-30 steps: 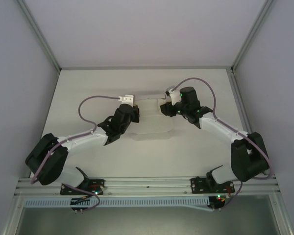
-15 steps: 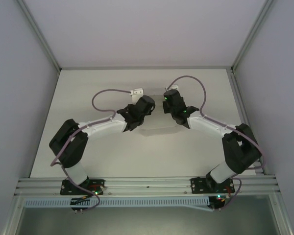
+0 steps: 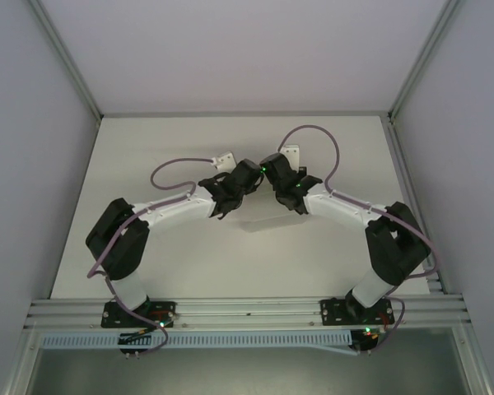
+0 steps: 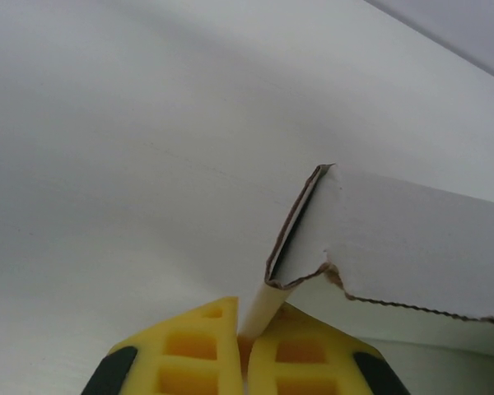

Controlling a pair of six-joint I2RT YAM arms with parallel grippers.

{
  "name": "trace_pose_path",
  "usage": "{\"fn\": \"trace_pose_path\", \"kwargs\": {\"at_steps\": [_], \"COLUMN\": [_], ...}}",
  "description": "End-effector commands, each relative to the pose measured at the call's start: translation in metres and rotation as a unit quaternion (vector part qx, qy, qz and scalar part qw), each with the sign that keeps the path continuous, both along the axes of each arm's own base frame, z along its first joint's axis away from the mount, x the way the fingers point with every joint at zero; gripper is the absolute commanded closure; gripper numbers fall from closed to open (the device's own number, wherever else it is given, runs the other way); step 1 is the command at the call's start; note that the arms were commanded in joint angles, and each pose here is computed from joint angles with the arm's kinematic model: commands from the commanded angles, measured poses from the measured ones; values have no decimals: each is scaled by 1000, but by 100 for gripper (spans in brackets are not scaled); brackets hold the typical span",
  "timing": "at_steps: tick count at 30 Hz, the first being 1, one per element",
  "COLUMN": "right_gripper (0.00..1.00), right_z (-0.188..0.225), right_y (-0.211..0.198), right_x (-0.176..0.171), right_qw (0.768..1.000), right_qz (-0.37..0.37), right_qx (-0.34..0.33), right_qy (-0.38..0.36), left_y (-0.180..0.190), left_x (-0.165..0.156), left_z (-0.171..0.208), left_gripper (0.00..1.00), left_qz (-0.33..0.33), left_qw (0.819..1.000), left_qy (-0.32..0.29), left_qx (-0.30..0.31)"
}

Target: Assemble paper box

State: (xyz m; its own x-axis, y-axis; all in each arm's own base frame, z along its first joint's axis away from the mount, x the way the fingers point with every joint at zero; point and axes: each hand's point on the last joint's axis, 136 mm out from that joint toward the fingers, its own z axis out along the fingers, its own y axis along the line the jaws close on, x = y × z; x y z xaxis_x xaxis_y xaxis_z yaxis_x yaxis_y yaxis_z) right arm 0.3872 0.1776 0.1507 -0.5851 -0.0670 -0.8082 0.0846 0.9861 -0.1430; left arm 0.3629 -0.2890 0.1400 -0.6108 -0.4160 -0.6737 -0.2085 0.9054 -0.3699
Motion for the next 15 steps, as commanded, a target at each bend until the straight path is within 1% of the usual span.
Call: {"fn": "trace_pose_path", "kwargs": {"at_steps": [1, 2, 3, 4, 6, 8, 9, 11, 13, 15], "right_gripper": [100, 100, 92, 81, 74, 66, 59, 55, 47, 36], "right_z": [40, 36, 32, 32, 32, 34, 36, 39, 40, 39], "right_y": [-99, -86, -68, -56, -26, -6, 2, 13, 17, 19], "right_x": [2, 7, 12, 14, 15, 13, 11, 7, 4, -1], "right_qw": [974, 982, 989, 990, 988, 980, 976, 969, 968, 969], "right_qz": [-186, -150, -96, -65, 16, 71, 97, 137, 154, 173], "right_qx": [-67, -38, -11, 19, 71, 108, 119, 126, 122, 108], "right_qy": [-110, -112, -113, -121, -135, -148, -155, -161, -153, -137], "left_y": [119, 111, 99, 86, 60, 41, 30, 19, 16, 17], "left_x": [-8, -6, -3, 1, 3, 5, 6, 5, 5, 4], "left_z": [-26, -22, -17, -11, 2, 13, 18, 27, 32, 34], "left_gripper": [100, 100, 100, 100, 100, 100, 100, 100, 100, 100], "left_qz": [122, 108, 85, 60, 14, -15, -36, -51, -54, -53], "left_qw": [974, 977, 981, 984, 989, 992, 992, 993, 993, 993], "left_qy": [38, 27, 13, -4, -34, -55, -66, -77, -83, -83], "left_qx": [187, 181, 174, 166, 144, 117, 101, 75, 68, 69]}}
